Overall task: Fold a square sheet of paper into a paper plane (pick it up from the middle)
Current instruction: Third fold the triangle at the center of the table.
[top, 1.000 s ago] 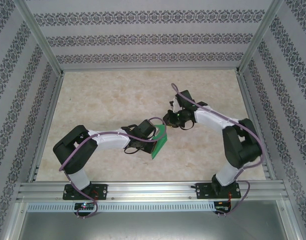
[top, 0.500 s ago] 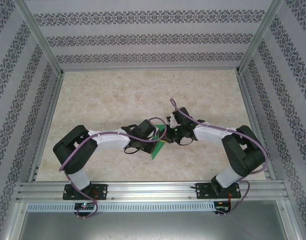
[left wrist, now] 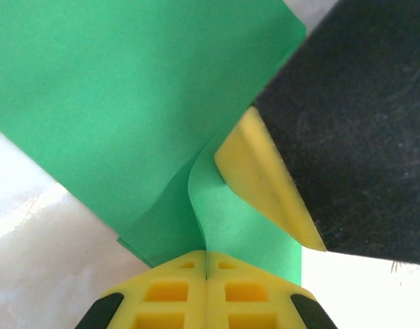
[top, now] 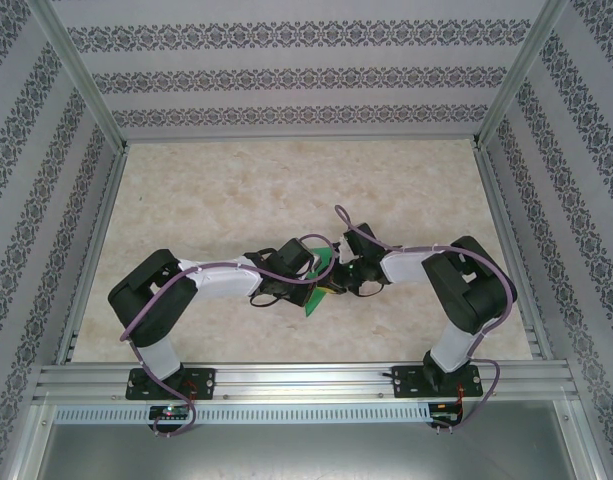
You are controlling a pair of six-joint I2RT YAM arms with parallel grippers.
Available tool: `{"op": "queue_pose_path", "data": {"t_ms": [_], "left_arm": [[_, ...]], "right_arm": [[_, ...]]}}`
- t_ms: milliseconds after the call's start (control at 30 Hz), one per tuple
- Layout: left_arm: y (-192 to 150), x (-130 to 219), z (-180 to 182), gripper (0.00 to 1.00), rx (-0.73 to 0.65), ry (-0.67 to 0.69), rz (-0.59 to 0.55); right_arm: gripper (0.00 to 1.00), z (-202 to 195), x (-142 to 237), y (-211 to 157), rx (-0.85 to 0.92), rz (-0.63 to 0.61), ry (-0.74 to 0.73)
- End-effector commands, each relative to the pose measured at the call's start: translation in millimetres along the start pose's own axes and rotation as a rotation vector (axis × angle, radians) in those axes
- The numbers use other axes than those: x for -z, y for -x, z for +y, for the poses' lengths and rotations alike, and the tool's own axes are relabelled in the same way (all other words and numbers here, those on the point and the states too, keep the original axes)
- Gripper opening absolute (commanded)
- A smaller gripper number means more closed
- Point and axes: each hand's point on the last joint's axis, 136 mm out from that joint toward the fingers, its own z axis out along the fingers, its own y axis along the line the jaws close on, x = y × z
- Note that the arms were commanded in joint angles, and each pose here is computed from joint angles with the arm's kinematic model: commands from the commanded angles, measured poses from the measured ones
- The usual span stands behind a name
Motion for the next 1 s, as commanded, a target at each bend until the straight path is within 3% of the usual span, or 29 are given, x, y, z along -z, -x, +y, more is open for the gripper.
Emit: {"op": "queue_pose_path", "data": {"t_ms": [0,267,500,733,967], "left_arm": [[-15,-10,17,0.01,-0.008,0.056,0.058],[-13,-9,18,0.00,-0.006,0.060,0.051],[-9,-7,16,0.00,-0.018,0.062,0.051],[-14,-8,19,0.00,-0.015,0.071,0.062],[-14,-6,18,0.00,-0.013,0.066,0.056]], "right_arm": [[0.12,-20,-5,-2,-0.017,-0.004,-0.028],[0.12,12,42,19,0.033,-0.113,0.039],[0.09,1,30,24,0.010,-0.083,0.038],[0.07,-49,16,16,-0.060,-0.037,-0.142],[0.08,-15,39,26,-0.024,-0.095,-0.075]]}}
